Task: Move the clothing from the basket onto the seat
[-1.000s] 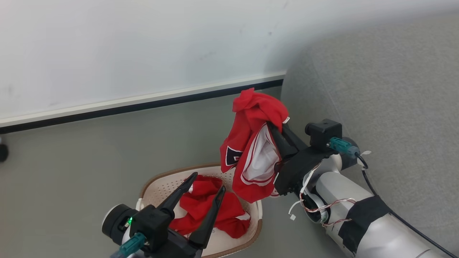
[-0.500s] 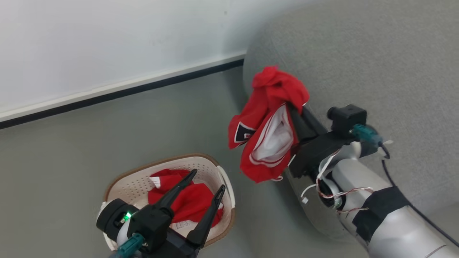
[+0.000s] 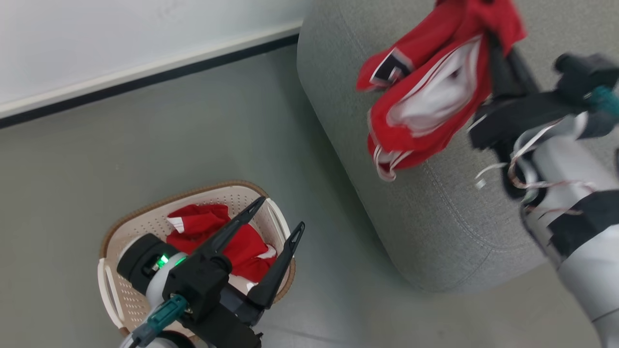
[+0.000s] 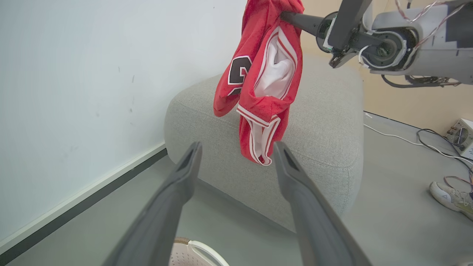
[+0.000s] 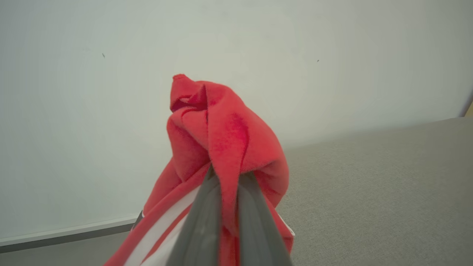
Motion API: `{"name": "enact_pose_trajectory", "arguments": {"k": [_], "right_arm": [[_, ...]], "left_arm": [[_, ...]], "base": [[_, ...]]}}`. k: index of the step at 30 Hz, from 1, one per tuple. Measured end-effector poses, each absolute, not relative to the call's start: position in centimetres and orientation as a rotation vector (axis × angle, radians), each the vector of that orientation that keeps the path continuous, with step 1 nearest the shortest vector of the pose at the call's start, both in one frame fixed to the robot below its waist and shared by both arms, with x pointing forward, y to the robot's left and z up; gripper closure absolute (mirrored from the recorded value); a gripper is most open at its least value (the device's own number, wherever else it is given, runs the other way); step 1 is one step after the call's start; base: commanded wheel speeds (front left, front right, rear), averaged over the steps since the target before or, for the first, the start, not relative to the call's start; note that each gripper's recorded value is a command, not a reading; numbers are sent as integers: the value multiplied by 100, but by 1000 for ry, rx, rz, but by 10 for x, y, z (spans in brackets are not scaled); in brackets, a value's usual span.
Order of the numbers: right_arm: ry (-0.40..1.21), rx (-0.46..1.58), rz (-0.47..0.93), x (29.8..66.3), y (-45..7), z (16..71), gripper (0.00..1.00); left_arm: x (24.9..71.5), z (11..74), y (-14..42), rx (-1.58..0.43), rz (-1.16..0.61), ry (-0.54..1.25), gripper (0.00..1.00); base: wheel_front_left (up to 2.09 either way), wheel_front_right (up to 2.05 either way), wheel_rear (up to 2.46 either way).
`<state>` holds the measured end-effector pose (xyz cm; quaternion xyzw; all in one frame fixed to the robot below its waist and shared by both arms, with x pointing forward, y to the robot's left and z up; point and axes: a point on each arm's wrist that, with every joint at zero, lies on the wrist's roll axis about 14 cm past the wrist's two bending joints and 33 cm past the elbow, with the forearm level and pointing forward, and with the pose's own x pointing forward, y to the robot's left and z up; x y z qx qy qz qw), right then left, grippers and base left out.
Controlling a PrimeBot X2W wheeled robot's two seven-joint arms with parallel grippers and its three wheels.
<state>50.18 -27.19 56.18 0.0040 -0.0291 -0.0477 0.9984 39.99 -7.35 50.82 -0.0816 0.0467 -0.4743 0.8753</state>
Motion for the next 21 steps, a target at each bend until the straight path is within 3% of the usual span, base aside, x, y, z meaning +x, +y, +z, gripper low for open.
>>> {"name": "enact_pose_trajectory", "arguments": {"k": [12, 21], "right_arm": [[-191, -92, -268, 529, -354, 621, 100], [-157, -168, -343, 535, -392, 612, 100]], "left_arm": [[422, 495, -73, -161, -1005, 91, 0], [434, 486, -72, -178, -1008, 93, 0]], "base": [[0, 0, 0], [0, 0, 0]]}}
